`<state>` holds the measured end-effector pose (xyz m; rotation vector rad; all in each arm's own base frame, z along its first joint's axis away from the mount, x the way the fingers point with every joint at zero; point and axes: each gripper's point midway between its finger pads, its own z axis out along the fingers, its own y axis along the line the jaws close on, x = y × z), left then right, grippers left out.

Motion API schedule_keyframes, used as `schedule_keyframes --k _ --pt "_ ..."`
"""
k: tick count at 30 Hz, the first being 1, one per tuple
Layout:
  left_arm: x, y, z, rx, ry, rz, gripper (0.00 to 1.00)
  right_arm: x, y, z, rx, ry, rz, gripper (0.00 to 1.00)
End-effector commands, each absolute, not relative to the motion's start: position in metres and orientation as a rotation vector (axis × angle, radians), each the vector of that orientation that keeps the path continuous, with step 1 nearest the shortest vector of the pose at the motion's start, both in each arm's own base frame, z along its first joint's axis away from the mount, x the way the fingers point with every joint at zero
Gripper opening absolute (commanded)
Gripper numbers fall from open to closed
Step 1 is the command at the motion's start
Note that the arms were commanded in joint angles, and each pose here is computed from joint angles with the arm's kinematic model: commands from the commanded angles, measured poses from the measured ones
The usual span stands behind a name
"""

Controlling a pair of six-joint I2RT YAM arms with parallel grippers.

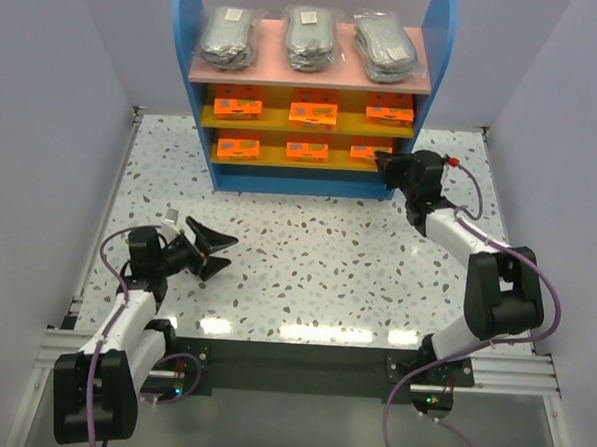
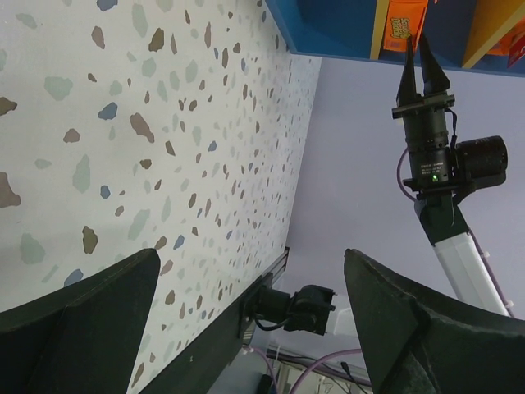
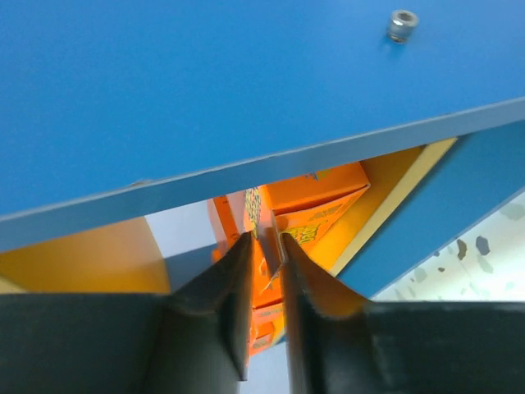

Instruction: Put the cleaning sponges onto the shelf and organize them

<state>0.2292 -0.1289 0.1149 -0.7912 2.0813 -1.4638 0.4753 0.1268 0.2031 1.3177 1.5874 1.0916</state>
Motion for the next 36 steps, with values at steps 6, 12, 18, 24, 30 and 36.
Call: schedule_keyframes --k 6,12,18,24,30,36 --pt "0.248 -0.125 0.147 -0.704 1.998 -1.466 1.0 0.465 0.125 0.226 1.263 1.538 1.137 0.65" --pt "0.25 -0.127 0.159 -0.671 1.982 -1.482 1.0 0.418 0.124 0.242 1.182 1.586 1.145 0.79" --pt "0.249 -0.129 0.165 -0.635 1.985 -1.505 1.0 0.339 0.135 0.223 0.941 1.907 1.051 0.87" --pt "0.251 -0.131 0.182 -0.51 2.019 -1.494 1.0 0.26 0.132 0.201 0.625 2.185 0.91 0.99" --pt "0.27 -0.13 0.22 -0.315 2.059 -1.363 1.0 0.202 0.107 0.2 0.508 2.254 0.749 0.98" --pt "0.287 -0.113 0.265 -0.237 2.012 -1.15 1.0 0.162 0.098 0.168 0.487 2.368 0.686 0.98"
